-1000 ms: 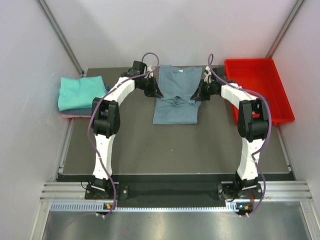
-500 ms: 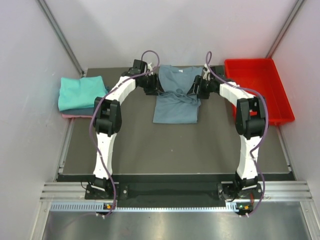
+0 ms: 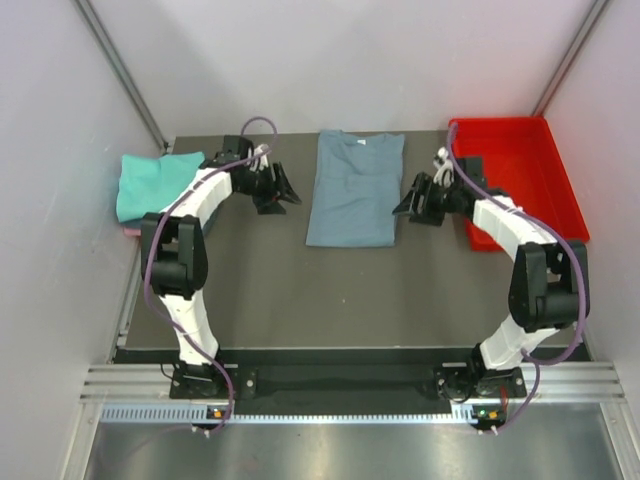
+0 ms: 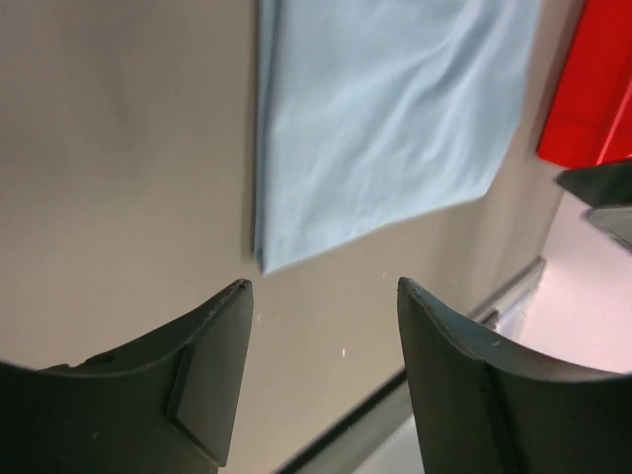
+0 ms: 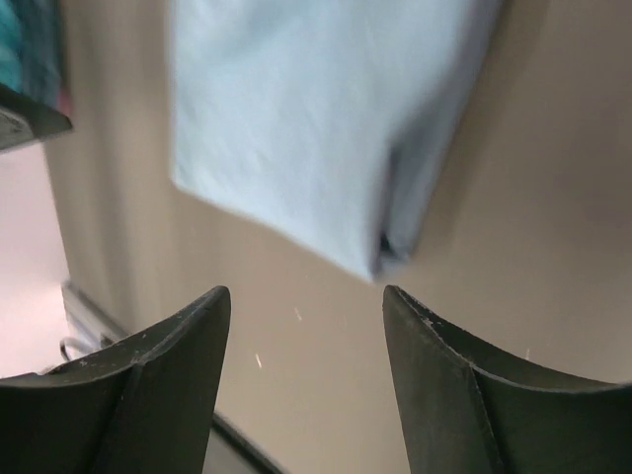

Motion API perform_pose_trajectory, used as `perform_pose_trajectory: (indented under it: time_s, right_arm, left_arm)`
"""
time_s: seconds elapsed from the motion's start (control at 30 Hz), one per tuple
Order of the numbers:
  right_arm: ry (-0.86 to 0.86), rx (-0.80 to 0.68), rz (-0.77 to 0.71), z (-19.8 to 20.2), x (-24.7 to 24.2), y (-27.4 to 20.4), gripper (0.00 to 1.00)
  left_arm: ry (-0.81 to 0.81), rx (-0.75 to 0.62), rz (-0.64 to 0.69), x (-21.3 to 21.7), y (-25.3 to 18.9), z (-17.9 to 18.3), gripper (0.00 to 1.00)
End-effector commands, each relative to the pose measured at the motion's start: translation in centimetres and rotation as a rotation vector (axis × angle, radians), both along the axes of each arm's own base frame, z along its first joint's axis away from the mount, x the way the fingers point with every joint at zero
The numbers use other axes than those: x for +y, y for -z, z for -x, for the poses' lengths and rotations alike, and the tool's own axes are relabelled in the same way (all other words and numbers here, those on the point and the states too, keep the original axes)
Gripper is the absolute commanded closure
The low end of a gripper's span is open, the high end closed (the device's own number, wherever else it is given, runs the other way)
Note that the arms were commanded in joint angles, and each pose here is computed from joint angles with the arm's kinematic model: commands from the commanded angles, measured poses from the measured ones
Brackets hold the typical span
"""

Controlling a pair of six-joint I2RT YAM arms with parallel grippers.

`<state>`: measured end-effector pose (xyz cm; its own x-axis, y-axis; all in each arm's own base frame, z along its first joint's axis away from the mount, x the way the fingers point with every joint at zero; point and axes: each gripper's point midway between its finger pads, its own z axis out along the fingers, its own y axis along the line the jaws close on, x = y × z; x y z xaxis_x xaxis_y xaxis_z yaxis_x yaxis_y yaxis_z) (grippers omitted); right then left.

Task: Fold and stack the t-shirts
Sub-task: Fold the tshirt

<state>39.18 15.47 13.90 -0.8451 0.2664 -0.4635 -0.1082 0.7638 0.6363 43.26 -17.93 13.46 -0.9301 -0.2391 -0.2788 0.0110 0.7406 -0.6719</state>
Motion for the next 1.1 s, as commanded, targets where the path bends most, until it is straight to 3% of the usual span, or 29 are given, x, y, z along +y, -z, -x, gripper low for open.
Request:
perform_pose_trajectory:
  time_s: [0.0,0.23,0.8,0.93,1.07]
  right_arm:
    - [-0.034,0.136,-0.049,4.0,0.9,4.1,0.37]
    - [-0.007,0.233,-0.072,5.5,1.1,8.1,0.37]
    - [0.033,0.238,-0.114,1.9,2.0,9.7,0.43]
    - [0.037,0.234,-0.104,1.2,2.1,10.0,0.48]
    - [0.035,0.223,-0.091,0.7,2.3,10.1,0.57]
  left_arm:
    - [0.029,0.145,0.076,-1.5,2.4,3.7,0.35]
    - [0.012,0.234,0.136,-2.2,5.2,5.0,0.33]
    - [-0.013,0.27,0.143,-2.7,8.3,3.4,0.34]
    - [0.0,0.277,0.144,-3.7,9.0,3.2,0.37]
    - [0.015,0.289,0.149,-4.5,9.5,3.4,0.47]
